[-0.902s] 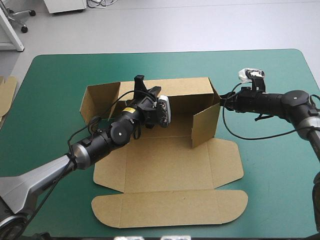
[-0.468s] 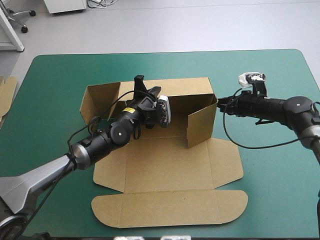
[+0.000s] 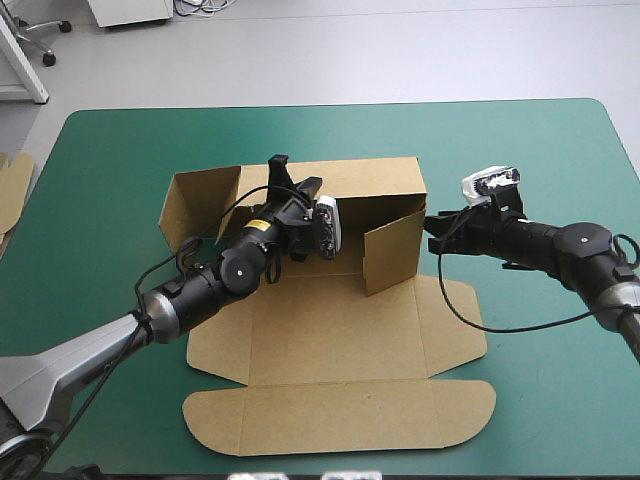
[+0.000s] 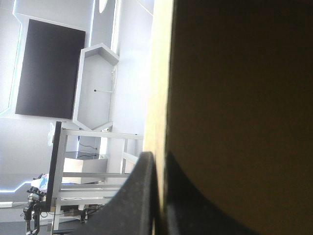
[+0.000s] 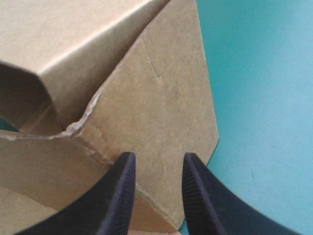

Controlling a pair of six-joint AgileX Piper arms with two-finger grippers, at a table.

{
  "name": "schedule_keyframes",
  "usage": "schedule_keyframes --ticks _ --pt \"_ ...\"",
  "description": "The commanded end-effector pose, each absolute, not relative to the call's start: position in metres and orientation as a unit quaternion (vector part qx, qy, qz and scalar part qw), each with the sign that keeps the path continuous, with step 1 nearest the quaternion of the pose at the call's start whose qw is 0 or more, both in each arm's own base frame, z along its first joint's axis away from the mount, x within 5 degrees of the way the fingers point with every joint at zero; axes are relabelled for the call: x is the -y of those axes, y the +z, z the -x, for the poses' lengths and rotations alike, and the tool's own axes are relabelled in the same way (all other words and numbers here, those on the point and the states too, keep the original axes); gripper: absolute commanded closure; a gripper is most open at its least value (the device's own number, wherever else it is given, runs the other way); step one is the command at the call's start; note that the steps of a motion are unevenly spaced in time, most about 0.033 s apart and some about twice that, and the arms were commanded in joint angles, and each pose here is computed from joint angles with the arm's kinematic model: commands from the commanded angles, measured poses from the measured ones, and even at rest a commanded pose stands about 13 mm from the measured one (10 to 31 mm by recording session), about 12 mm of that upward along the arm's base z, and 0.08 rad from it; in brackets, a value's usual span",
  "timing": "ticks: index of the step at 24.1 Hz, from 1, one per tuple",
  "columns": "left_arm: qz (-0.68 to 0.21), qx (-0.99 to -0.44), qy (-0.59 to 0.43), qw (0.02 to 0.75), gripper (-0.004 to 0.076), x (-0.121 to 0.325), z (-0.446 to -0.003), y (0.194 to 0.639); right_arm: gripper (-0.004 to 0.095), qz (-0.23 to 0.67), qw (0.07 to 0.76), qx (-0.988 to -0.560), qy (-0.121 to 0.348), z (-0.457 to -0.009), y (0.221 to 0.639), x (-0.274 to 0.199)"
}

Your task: Fold the box

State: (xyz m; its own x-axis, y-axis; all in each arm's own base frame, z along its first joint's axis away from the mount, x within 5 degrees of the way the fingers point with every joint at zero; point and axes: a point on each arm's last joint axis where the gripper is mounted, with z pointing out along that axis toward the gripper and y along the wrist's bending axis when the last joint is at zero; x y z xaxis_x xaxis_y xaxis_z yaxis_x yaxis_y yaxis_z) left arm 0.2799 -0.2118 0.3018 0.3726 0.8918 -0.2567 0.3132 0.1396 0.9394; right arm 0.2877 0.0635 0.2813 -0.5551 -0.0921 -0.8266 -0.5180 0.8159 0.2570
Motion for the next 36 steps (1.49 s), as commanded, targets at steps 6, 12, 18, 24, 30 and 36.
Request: schedule_keyframes --ticks 6,12,18,24,30,36 --pt "-0.582 -0.504 0.25 0.587 0.0738 0.2085 -0.275 0.3183 0.0603 0.203 0.487 -0.821 0.22 -0.2738 0.3027 -0.0631" --pt "-0.585 -0.505 0.249 0.584 0.0738 0.2097 -0.2762 0.3151 0.0603 0.223 0.484 -0.816 0.223 -0.2704 0.304 -0.0649" --pt "-0.587 -0.504 0.249 0.582 0.0738 0.2103 -0.2767 0.3138 0.0603 0.255 0.488 -0.808 0.209 -0.2687 0.3045 -0.0655" --pt "-0.589 -0.5 0.252 0.583 0.0738 0.2105 -0.2767 0.3142 0.0427 0.295 0.501 -0.793 0.182 -0.27 0.304 -0.0653" --pt "-0.59 -0.499 0.252 0.583 0.0738 0.2113 -0.2762 0.314 0.0307 0.282 0.504 -0.794 0.191 -0.2741 0.3017 -0.0658" --pt "-0.589 -0.5 0.251 0.583 0.0738 0.2112 -0.2762 0.3139 0.0321 0.276 0.513 -0.789 0.196 -0.2676 0.3111 -0.0658"
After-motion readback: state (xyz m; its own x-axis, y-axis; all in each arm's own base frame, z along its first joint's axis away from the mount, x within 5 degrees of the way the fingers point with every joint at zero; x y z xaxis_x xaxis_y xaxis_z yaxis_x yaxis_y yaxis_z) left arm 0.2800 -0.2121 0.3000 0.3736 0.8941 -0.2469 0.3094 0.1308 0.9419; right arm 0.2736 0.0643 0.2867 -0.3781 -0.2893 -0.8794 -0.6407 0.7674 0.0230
